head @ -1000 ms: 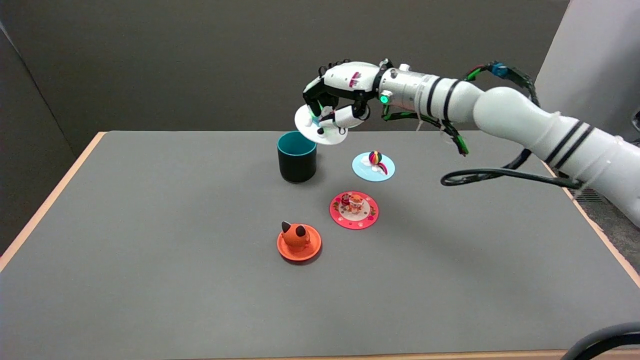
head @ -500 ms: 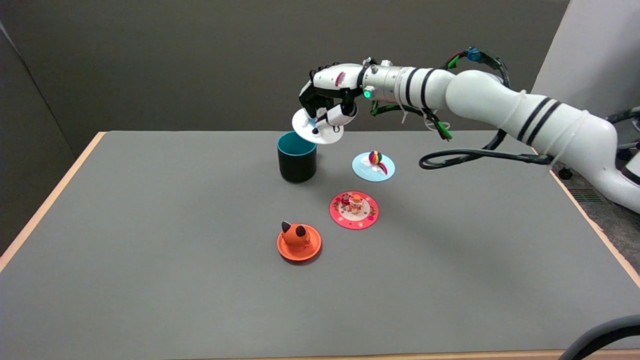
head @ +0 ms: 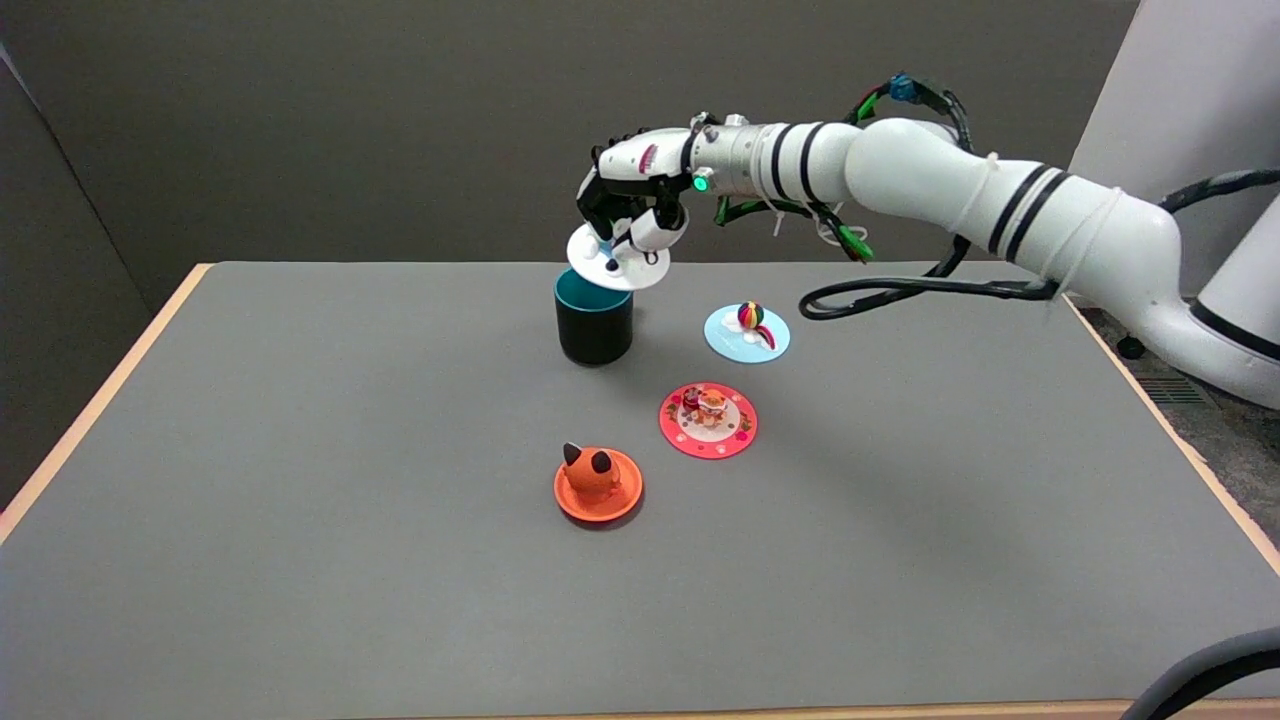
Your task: Place the white cup lid onto the cup.
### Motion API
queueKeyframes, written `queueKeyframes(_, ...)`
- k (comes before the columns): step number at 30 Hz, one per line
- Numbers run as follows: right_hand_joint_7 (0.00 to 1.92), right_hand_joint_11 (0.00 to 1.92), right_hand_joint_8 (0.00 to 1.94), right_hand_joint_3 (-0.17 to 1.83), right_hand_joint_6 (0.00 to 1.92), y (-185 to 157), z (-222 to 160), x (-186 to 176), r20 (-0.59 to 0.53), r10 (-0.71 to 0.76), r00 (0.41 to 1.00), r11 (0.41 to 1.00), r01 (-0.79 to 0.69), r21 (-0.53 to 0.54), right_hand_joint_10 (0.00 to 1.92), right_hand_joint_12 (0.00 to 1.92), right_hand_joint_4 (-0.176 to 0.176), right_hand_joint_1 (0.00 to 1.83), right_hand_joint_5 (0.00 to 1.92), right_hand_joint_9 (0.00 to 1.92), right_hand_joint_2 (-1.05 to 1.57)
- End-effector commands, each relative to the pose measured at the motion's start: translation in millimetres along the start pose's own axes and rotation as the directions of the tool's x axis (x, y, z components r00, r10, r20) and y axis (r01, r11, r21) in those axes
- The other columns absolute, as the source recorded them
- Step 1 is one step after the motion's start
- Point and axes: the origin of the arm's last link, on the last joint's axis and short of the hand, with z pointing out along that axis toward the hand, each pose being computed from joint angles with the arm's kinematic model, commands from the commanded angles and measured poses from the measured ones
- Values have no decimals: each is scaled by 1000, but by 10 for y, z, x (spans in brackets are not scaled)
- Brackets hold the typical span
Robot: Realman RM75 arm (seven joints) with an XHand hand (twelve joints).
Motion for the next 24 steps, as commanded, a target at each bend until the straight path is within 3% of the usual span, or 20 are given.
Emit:
queueKeyframes(1, 565, 594, 1748, 202, 1610, -158, 216, 92, 40, -20, 999, 1000, 19, 8, 1333, 985, -61, 1289, 611, 723, 1197)
queueKeyframes(23, 543, 576, 1777, 251, 1644, 31, 421, -90, 48, 21, 999, 995, -16, -96, 1369, 1031, -61, 1283, 587, 706, 1187)
queueKeyframes(24, 555, 586, 1786, 266, 1523, 33, 426, -91, 47, 22, 999, 995, -17, -98, 1373, 1014, 74, 1442, 514, 718, 1134)
